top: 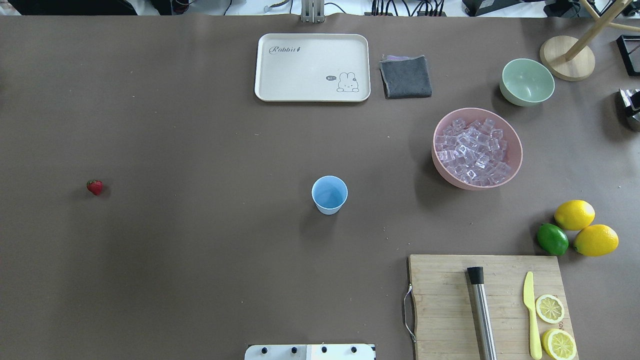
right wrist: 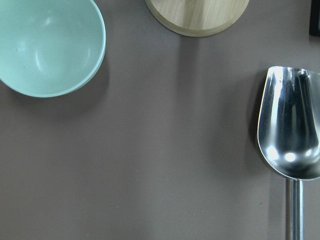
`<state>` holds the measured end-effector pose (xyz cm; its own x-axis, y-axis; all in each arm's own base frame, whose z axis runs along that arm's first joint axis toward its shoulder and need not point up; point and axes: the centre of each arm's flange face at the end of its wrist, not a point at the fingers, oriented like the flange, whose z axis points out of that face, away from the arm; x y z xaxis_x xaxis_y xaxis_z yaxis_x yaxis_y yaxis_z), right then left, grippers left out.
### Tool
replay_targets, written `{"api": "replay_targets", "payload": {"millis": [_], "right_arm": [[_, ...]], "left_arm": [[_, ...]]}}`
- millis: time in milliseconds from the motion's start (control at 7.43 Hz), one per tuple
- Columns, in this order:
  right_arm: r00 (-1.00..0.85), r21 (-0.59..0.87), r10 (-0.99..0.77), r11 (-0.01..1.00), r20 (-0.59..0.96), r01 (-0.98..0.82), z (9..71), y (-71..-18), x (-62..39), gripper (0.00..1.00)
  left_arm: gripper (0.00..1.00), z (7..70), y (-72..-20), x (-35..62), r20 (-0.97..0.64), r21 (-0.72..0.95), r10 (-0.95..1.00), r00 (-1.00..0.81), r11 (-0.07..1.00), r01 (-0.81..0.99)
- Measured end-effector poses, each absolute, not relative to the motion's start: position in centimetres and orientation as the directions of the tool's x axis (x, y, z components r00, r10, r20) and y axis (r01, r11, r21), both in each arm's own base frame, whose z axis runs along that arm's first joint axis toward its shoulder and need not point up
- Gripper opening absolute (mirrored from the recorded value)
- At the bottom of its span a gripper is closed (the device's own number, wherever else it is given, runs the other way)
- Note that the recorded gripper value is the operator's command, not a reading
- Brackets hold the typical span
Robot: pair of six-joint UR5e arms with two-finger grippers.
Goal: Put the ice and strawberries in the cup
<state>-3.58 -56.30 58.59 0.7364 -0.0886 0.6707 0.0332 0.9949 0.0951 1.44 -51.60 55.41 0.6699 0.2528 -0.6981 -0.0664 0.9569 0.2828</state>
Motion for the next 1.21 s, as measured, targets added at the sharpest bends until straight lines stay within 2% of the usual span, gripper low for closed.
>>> {"api": "replay_targets", "payload": {"millis": [808, 1212], "right_arm": [[0.742, 0.058, -0.060, 0.998, 0.667, 0.029, 60.5, -54.9, -3.4, 1.00], [0.714, 0.156, -0.139, 0.987, 0.686, 0.043, 60.1, -54.7, -4.2, 1.00]], "left_arm": [[0.98, 56.1, -50.7, 1.1, -0.716, 0.223, 0.177, 0.676, 0.975, -0.020], [0.98, 57.4, -49.6, 0.6, -0.720, 0.193, 0.147, 0.678, 0.981, -0.008]]}}
